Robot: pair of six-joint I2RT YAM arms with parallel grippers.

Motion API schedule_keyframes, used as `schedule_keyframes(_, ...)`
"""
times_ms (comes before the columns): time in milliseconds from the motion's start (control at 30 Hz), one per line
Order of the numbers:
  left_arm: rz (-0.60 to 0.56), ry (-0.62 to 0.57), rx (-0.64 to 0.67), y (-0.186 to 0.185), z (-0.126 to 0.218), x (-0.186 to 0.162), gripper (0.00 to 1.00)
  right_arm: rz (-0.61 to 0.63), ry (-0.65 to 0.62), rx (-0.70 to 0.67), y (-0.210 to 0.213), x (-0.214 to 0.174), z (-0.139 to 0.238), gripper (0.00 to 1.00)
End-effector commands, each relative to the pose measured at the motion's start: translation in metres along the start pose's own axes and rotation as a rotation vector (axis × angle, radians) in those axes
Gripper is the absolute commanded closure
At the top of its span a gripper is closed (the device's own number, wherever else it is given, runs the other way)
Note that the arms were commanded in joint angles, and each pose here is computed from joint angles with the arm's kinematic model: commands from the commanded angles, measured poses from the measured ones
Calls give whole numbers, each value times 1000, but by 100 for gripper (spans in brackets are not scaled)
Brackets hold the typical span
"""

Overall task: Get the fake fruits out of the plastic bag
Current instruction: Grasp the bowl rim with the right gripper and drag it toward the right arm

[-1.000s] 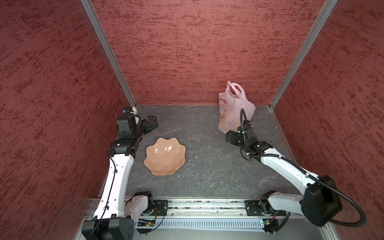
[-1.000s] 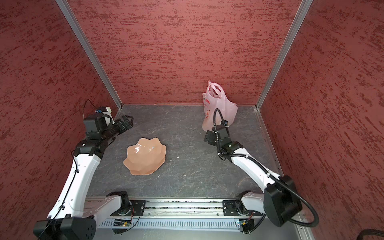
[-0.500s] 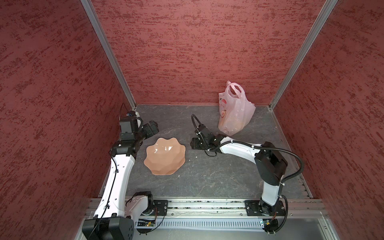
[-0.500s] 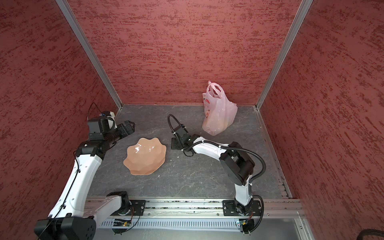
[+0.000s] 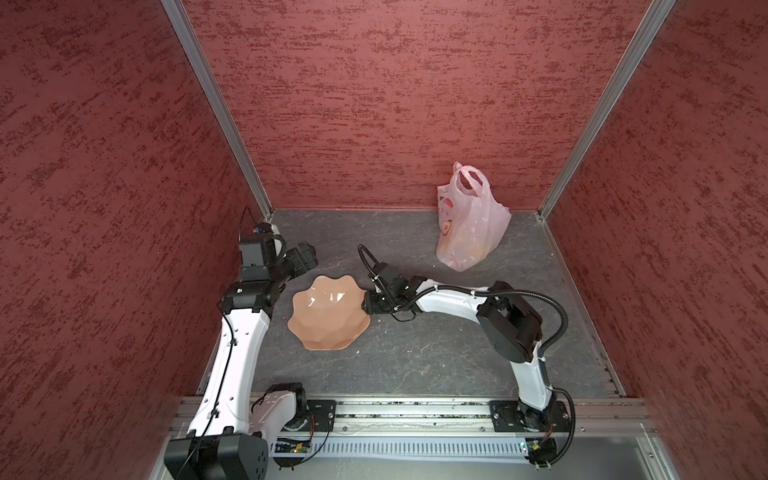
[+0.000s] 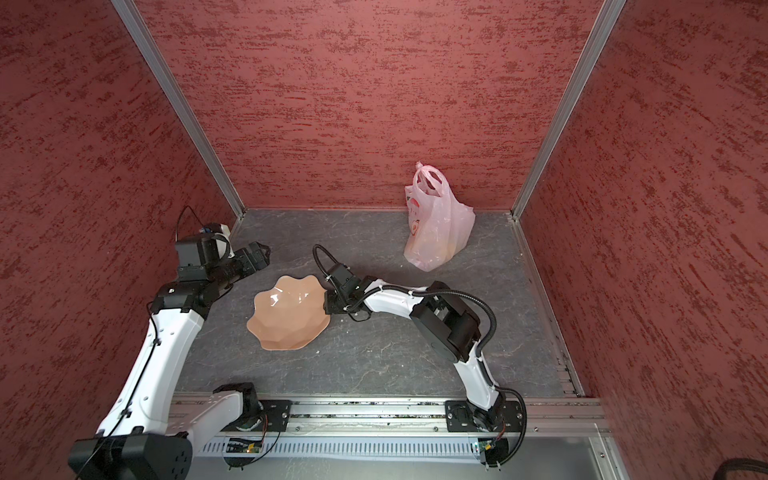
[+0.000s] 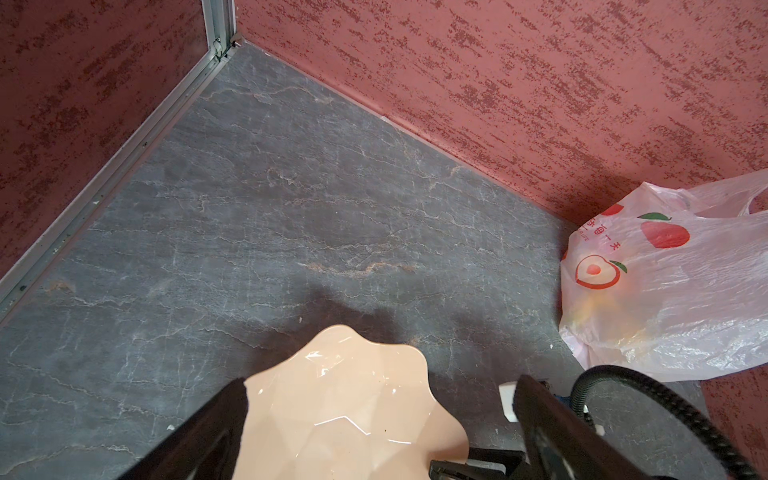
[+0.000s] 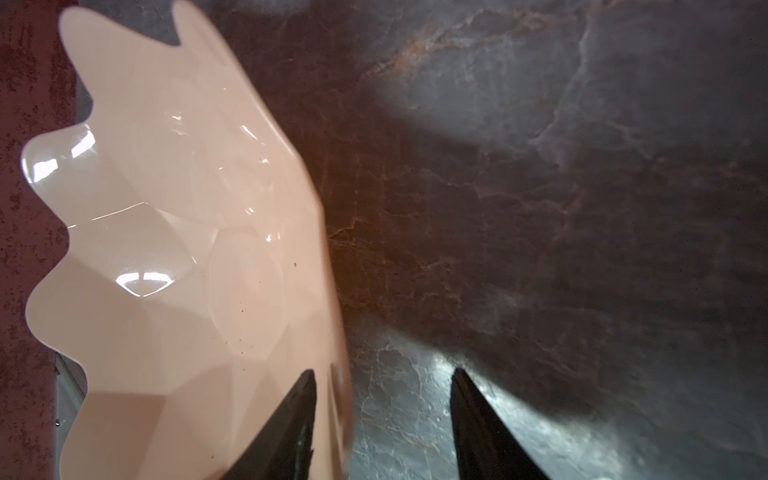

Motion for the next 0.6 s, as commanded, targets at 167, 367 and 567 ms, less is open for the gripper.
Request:
schedule_keyframes(167, -5, -17, -13, -2, 5, 7, 0, -9, 21, 49, 14, -1, -11, 63)
schedule_keyframes(367, 0, -15, -18, -3, 6, 5, 0, -15, 30, 65, 15, -3, -12, 79)
schedule_keyframes(567, 1, -15, -21, -3, 8, 5, 1, -33, 21, 52, 8, -5, -6, 94)
Point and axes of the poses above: each gripper's point midway between its finger pads, its own z axis back along the fingers, its own y axis along the line the jaws close on, x = y × z, the point moved 6 cm from there along z, back along the fingers, and after that the axes turned 12 degrees about -z, right-handed, at the moved point
